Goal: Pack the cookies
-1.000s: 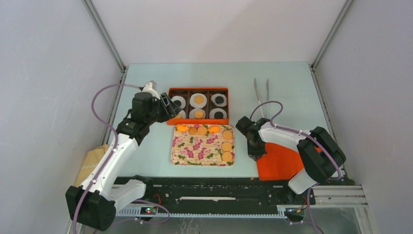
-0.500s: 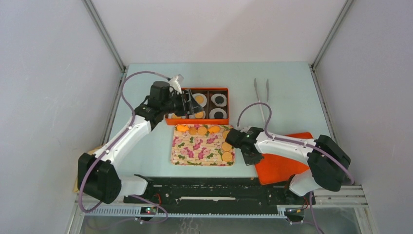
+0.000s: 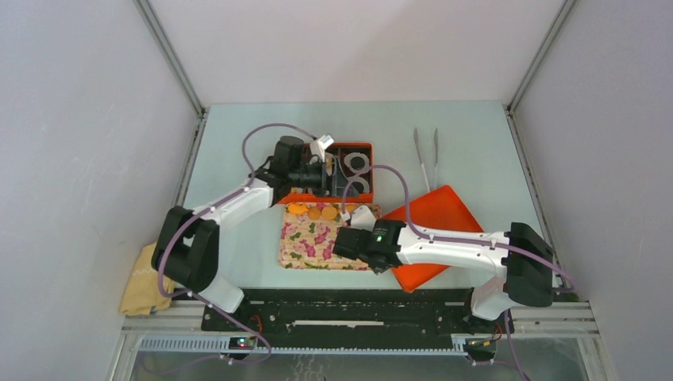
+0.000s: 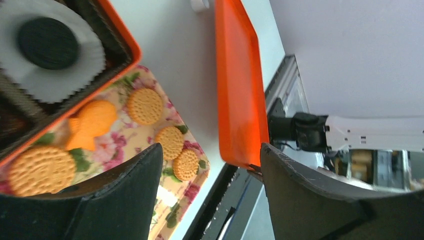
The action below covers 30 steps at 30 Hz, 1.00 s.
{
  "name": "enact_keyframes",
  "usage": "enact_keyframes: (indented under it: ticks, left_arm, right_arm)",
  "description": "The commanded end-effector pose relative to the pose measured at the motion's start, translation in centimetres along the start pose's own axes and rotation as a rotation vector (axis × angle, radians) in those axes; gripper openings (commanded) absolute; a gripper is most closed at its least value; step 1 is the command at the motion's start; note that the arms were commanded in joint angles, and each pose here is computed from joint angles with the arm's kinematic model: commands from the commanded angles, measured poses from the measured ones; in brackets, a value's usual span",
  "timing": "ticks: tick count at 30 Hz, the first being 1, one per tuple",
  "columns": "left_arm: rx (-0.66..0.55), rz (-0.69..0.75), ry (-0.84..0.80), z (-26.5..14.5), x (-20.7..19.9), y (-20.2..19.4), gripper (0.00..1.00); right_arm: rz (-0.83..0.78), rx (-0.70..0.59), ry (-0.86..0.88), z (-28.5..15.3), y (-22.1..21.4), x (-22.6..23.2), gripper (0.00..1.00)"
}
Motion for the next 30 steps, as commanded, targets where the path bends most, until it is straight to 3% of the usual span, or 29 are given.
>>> enact_keyframes:
  ticks: [1, 13, 17, 19, 22, 27, 28, 30]
  left_arm:
    - [0.16, 0.001, -0.091, 2.4, -0.4, -3.6, 0.77]
    - [0.32, -0.029, -0.101, 5.9, 0.4, -7.3, 0.78]
    - [0.362, -0.025, -0.144, 6.9, -0.4, -8.2, 0.72]
    - [0.382, -0.036, -0.146, 7.1, -0.3, -8.7, 0.61]
    - [0.393, -0.045, -0.145, 6.8, -0.1, -9.2, 0.35]
    - [0.384, -0.049, -0.137, 6.4, -0.2, -9.5, 0.1]
    - [0.381, -0.052, -0.134, 6.3, -0.2, -9.5, 0.04]
    - [0.365, -0.056, -0.124, 6.2, -0.4, -9.3, 0.0]
  right_arm:
    - [-0.111, -0.058, -0.101, -1.2, 1.2, -0.4, 0.0]
    - [-0.194, -0.179, -0.028, -4.0, 4.1, 3.9, 0.0]
    - [-0.204, -0.2, -0.007, -4.5, 5.0, 4.6, 0.0]
    - [-0.21, -0.203, -0.022, -4.5, 5.2, 4.5, 0.0]
    - [-0.218, -0.203, -0.032, -4.4, 5.1, 4.4, 0.0]
    - [-0.217, -0.217, -0.062, -4.7, 5.3, 4.0, 0.0]
    - [-0.215, -0.222, -0.079, -4.8, 5.3, 3.7, 0.02]
    - [-0.206, -0.239, -0.131, -5.3, 5.5, 3.2, 0.19]
Point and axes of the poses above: each gripper's point midway between its finger pads, its own z axis out along the fingers, its own x axis along the line the jaws close on, y = z × x, the point moved 3 cm from there along -z, back along the fingers, and after that the axes turned 10 degrees about -z, right-handed, at the moved point
